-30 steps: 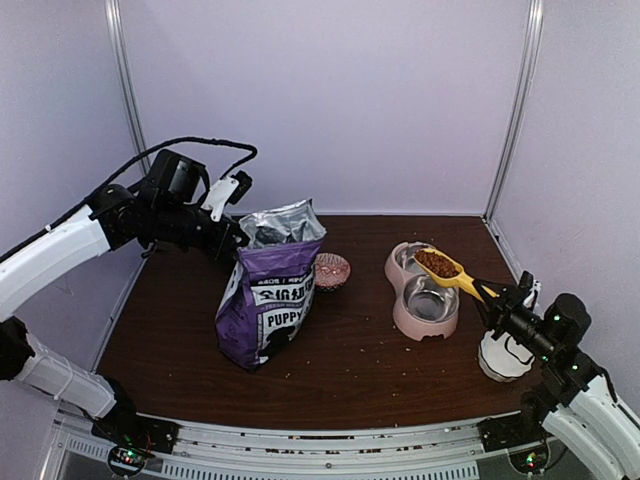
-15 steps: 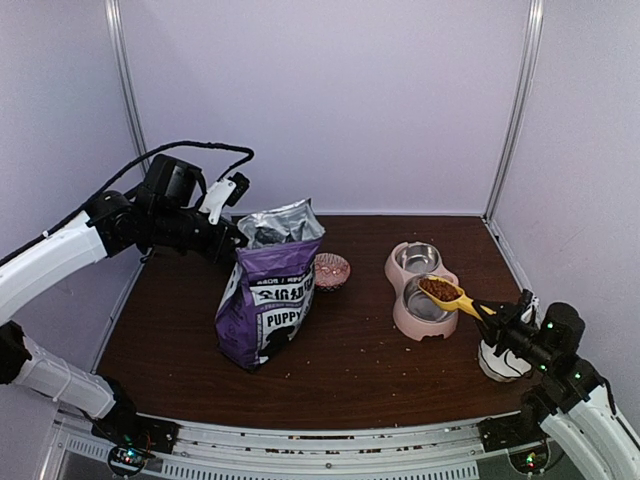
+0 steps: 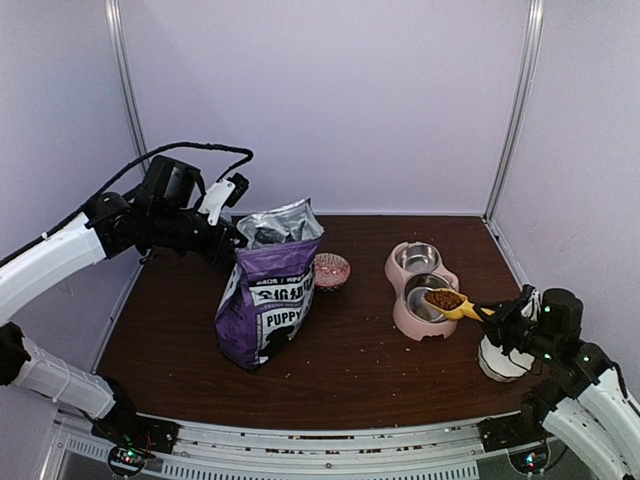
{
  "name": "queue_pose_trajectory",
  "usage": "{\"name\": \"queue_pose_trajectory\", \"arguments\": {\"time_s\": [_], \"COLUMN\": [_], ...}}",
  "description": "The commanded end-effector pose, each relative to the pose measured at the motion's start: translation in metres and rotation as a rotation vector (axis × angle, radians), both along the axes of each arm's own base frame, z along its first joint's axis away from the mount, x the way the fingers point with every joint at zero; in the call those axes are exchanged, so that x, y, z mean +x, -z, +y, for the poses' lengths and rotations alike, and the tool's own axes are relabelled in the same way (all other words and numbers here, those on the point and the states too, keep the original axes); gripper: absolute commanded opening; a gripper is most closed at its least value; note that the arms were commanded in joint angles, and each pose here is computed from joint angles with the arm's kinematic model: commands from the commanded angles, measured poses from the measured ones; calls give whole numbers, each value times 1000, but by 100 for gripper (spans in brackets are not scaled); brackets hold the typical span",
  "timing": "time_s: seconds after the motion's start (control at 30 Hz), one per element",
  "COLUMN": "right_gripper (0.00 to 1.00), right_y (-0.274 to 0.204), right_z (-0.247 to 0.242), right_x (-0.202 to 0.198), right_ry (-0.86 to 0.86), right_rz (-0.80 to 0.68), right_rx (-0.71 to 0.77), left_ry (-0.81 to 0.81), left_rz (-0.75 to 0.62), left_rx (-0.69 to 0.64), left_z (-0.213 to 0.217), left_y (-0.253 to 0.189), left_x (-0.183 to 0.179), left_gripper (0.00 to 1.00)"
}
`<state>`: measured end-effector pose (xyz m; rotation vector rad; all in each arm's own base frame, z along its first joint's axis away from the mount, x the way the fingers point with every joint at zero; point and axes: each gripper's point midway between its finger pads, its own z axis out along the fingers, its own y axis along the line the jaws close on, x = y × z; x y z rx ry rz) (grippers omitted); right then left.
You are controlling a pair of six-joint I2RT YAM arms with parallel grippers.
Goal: Serve the pet food
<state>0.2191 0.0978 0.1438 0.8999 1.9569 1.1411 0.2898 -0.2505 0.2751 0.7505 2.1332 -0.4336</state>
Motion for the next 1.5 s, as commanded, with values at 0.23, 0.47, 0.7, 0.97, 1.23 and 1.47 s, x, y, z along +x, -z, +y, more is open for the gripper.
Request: {"name": "queue_pose_trajectory", "arguments": {"time_s": [0.23, 0.47, 0.7, 0.97, 1.23, 1.47], "right_gripper": [13, 13, 13, 13, 13, 13], "right_y": [-35, -43, -49, -53, -62, -77], "right_z": [-8, -7, -4, 0, 0, 4], "right_x": [7, 11, 15, 18, 20, 24], "right_ry": [-16, -43, -91, -201, -348, -445], "right_rz": [-23, 3, 33, 98, 139, 113], "right_rx": [-169, -238, -307, -444, -636, -806], "left_ry": [5, 8, 17, 34, 44, 50], "left_rz": [12, 8, 9, 17, 18, 25], "left_rx": [26, 20, 12, -6, -22, -30], "left_z": [6, 6, 5, 2, 1, 0], "left_y": [11, 8, 7, 5, 1, 1], "left_x": [0, -2, -3, -7, -10, -11], "left_gripper": [0, 0, 0, 0, 0, 0]}}
